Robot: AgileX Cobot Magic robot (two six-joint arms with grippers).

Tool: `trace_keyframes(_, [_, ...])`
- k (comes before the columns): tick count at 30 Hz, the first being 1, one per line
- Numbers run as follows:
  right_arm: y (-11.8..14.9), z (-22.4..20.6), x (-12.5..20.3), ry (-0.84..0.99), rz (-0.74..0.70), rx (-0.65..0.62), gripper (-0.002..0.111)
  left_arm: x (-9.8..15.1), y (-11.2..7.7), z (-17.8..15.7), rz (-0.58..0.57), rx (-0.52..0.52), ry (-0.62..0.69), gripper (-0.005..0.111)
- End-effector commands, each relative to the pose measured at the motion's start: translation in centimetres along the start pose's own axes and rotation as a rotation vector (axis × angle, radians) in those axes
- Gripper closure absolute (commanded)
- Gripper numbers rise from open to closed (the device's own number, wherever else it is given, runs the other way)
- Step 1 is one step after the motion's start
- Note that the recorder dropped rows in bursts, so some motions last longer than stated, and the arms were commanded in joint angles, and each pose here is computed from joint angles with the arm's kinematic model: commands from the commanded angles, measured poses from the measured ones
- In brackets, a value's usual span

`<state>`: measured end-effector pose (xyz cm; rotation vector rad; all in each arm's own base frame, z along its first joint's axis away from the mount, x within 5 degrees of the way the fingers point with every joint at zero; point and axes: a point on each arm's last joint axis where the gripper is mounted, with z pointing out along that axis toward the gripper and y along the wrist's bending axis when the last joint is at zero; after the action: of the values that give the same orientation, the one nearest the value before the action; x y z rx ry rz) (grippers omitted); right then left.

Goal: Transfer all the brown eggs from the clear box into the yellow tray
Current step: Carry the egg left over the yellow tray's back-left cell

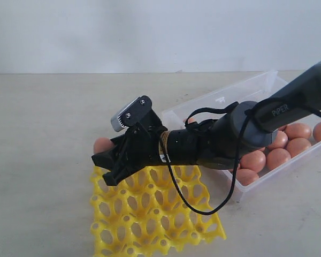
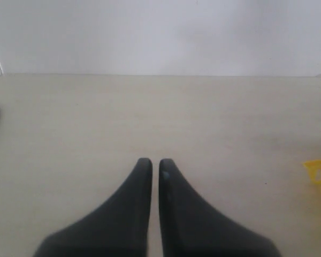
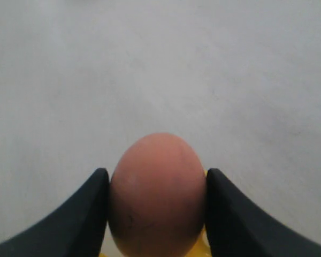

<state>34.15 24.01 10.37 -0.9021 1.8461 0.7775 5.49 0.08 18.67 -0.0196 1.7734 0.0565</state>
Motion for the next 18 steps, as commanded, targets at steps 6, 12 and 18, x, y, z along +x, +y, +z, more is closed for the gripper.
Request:
trace_keyframes(6, [0.08,0.07,-0.01,0.014,-0.031,-0.007,0.085,-0.12,0.02,-0.03,0.002,-0.003,-0.011,0.103])
trace_keyframes(12, [0.12,0.07,0.02,0.017,-0.037,-0.011,0.077,-0.12,0.02,-0.03,0.002,-0.003,-0.011,0.103])
trace_keyframes(18, [0.35,0.06,0.2,0.035,-0.074,-0.038,0.077,-0.12,0.02,-0.03,0.002,-0.003,-0.011,0.103])
